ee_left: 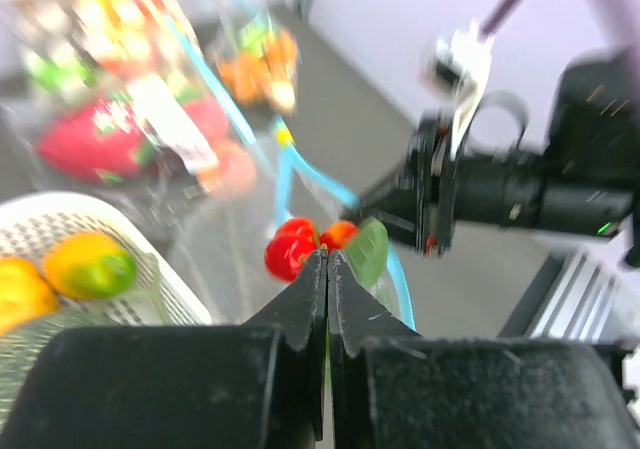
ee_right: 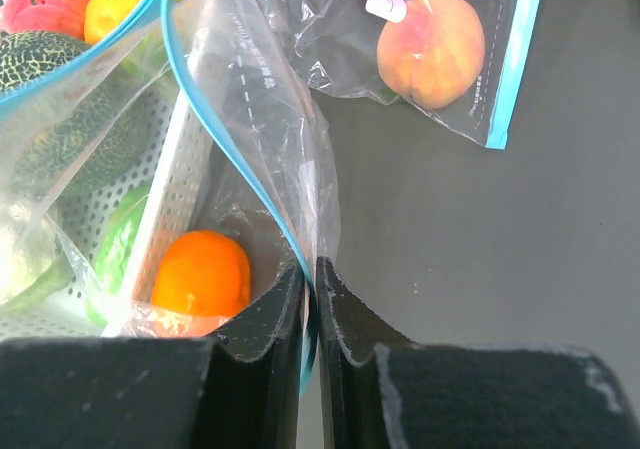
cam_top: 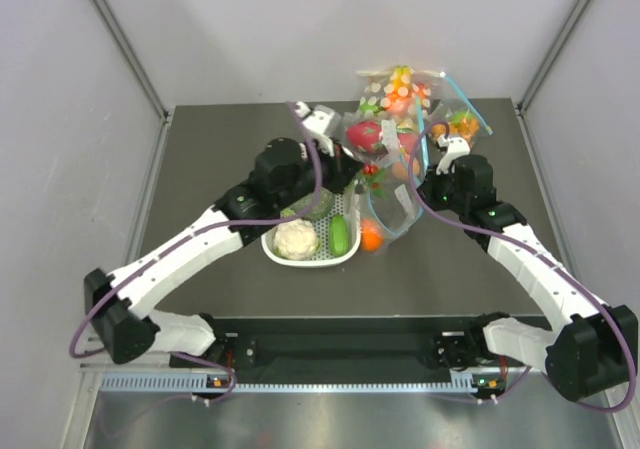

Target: Open the zip-top bag and remove the fake food

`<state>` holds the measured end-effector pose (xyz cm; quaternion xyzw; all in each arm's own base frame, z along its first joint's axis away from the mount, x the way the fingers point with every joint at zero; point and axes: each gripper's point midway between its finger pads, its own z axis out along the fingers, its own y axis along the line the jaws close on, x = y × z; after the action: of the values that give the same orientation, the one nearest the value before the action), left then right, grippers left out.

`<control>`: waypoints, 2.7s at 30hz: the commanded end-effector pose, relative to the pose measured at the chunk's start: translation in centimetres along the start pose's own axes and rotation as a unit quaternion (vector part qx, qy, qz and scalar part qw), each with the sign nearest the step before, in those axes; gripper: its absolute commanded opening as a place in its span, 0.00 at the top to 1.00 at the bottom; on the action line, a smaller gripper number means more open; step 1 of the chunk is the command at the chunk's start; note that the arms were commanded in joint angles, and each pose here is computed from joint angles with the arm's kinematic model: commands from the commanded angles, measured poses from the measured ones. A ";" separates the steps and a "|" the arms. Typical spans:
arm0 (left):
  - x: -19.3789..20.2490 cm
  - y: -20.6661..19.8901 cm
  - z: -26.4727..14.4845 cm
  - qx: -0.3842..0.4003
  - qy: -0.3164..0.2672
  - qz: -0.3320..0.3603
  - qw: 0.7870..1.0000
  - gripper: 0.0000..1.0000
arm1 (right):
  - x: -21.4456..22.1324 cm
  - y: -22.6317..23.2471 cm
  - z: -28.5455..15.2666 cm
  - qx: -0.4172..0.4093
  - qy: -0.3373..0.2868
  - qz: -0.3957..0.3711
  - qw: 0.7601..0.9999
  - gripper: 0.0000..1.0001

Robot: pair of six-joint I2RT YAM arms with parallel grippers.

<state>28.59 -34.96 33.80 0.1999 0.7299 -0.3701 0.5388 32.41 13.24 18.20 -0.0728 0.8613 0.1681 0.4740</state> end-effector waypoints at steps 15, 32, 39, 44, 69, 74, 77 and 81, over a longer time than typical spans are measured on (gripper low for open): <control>2.5 6.8 -6.2 -0.104 0.040 0.001 0.994 1.00 | -2.3 0.8 0.2 -0.014 -0.025 -0.006 1.000 0.91; 12.0 8.7 -4.6 -0.127 0.120 -0.051 0.983 1.00 | -1.6 1.0 0.8 -0.021 -0.013 0.002 1.000 0.91; 13.5 8.1 -4.1 -0.113 0.145 -0.055 0.981 1.00 | -1.4 0.9 1.0 -0.021 -0.011 0.001 1.000 0.91; 14.9 7.7 -4.4 -0.098 0.175 -0.057 0.978 0.61 | -1.4 0.9 1.2 -0.021 -0.010 0.001 1.000 0.91; -0.6 -2.1 0.1 0.011 0.022 0.073 0.997 0.39 | -1.6 1.4 0.4 -0.032 -0.016 0.002 0.999 0.90; 2.1 -5.9 3.9 0.070 0.050 0.062 0.994 0.42 | -1.7 1.3 0.2 -0.029 -0.018 0.002 0.999 0.90; 4.6 -6.5 5.8 0.076 0.080 0.054 0.992 0.44 | -1.8 1.2 -0.1 -0.025 -0.021 0.000 0.999 0.90; 7.2 -5.0 7.5 0.035 0.112 0.058 0.991 0.47 | -1.9 0.9 -0.5 -0.016 -0.024 -0.002 1.000 0.90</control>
<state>26.77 -43.78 26.12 0.3129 0.7655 -0.3382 0.4491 32.48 13.76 17.31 -0.0702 0.8679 0.1801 0.4577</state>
